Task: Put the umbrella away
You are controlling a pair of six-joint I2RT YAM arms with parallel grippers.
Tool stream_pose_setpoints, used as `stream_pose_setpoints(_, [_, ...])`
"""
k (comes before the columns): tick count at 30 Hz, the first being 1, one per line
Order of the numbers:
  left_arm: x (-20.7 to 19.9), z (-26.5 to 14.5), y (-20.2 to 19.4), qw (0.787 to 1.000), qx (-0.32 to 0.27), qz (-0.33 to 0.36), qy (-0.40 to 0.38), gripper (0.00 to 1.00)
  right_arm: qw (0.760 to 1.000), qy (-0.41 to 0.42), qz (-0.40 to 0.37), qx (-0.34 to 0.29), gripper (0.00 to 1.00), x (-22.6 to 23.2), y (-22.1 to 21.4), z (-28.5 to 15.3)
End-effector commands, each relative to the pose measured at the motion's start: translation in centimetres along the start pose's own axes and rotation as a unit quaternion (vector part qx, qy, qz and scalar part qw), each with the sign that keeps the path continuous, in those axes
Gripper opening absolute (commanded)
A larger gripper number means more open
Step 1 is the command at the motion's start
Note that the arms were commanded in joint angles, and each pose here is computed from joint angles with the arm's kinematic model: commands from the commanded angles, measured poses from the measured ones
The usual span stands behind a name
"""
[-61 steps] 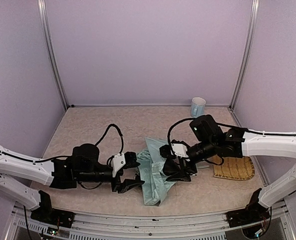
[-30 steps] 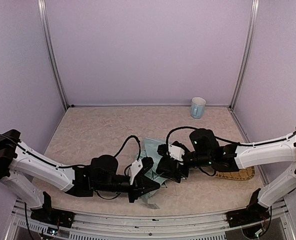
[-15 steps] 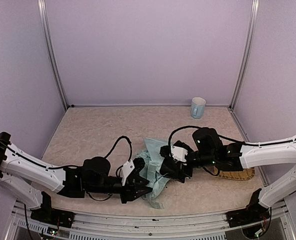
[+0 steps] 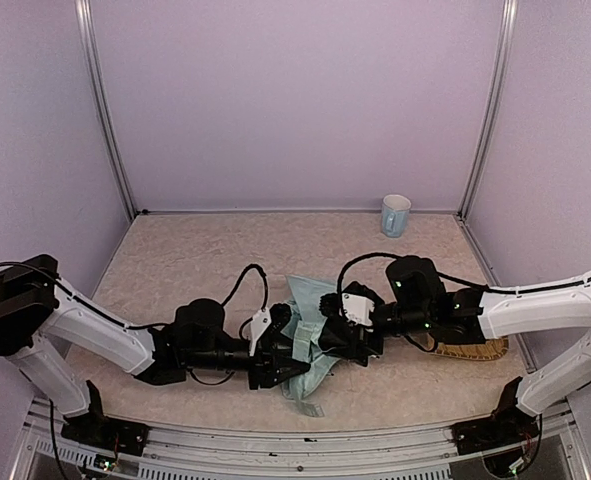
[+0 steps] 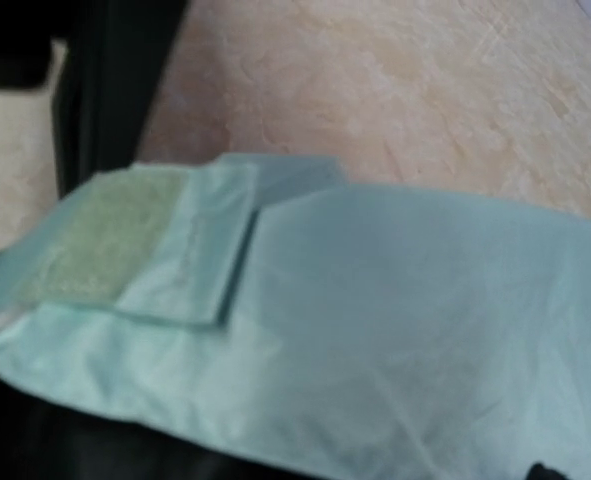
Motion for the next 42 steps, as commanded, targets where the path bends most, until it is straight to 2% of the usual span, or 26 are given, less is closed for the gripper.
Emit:
stream_pose_setpoints(1, [-0.2, 1.2, 0.5, 0.998, -0.001, 0.007, -0.060, 0.37, 1.000, -0.008, -0.014, -0.025, 1.00, -0.1, 0.6, -0.4])
stream_pose_setpoints(4, [-1.4, 1.6, 0.8, 0.996, 0.006, 0.033, -0.083, 0.02, 1.000, -0.007, -0.016, -0.018, 1.00, -0.1, 0.4, -0.1])
stream_pose_setpoints(5, [-1.7, 1.4, 0.9, 0.996, 0.007, 0.036, -0.084, 0.00, 1.000, -0.011, -0.015, -0.011, 1.00, -0.2, 0.3, 0.0])
stream_pose_setpoints(8, [-1.5, 0.5, 0.3, 0.997, 0.025, 0.014, -0.072, 0.00, 1.000, -0.013, -0.011, 0.013, 1.00, -0.4, -0.1, 0.0])
stream_pose_setpoints(12, [-0.6, -0.6, -1.9, 0.996, 0.079, -0.029, -0.038, 0.00, 0.999, 0.020, -0.002, 0.049, 1.00, -0.3, 0.3, -0.5])
stream_pose_setpoints(18, [-0.2, -1.1, -4.3, 0.989, 0.136, -0.054, -0.014, 0.00, 0.989, 0.130, -0.002, 0.067, 1.00, 1.2, 0.7, -1.9])
stream_pose_setpoints(25, [1.0, -0.6, -6.0, 0.978, 0.198, -0.046, 0.048, 0.00, 0.975, 0.207, -0.036, -0.069, 1.00, 1.4, 5.3, -5.4])
stream_pose_setpoints(29, [1.2, -0.3, -6.5, 0.971, 0.228, -0.041, 0.060, 0.00, 0.971, 0.205, -0.050, -0.113, 1.00, 1.2, 6.9, -7.0])
stream_pose_setpoints(31, [0.8, -0.1, -6.2, 0.972, 0.226, -0.032, 0.053, 0.00, 0.975, 0.174, -0.054, -0.126, 1.00, 0.7, 7.5, -7.3])
stream_pose_setpoints(33, [0.0, 0.0, -5.4, 0.976, 0.215, -0.013, 0.038, 0.00, 0.990, 0.097, -0.036, -0.098, 1.00, -0.5, 7.0, -6.4])
stream_pose_setpoints(36, [-1.2, -0.1, -4.1, 0.981, 0.192, 0.004, 0.010, 0.00, 1.000, 0.019, 0.003, 0.009, 1.00, -2.8, 4.3, -3.4])
stream_pose_setpoints(39, [-2.1, -0.5, -3.2, 0.984, 0.179, 0.005, -0.025, 0.00, 0.995, 0.017, 0.041, 0.087, 1.00, -5.3, 1.2, -0.4])
stream_pose_setpoints(42, [-3.0, -0.9, -3.1, 0.982, 0.182, 0.007, -0.040, 0.00, 0.989, 0.055, 0.044, 0.130, 1.00, -6.1, -1.4, 2.5])
Point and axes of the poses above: each gripper's point midway between its finger pads, its own z axis out along the fingers, its own x axis along the line the jaws close on, y = z × x, the point moved 10 cm from there along -z, back along the fingers, and after that the axes turned 2 degrees about -z, right-handed, at the moved point
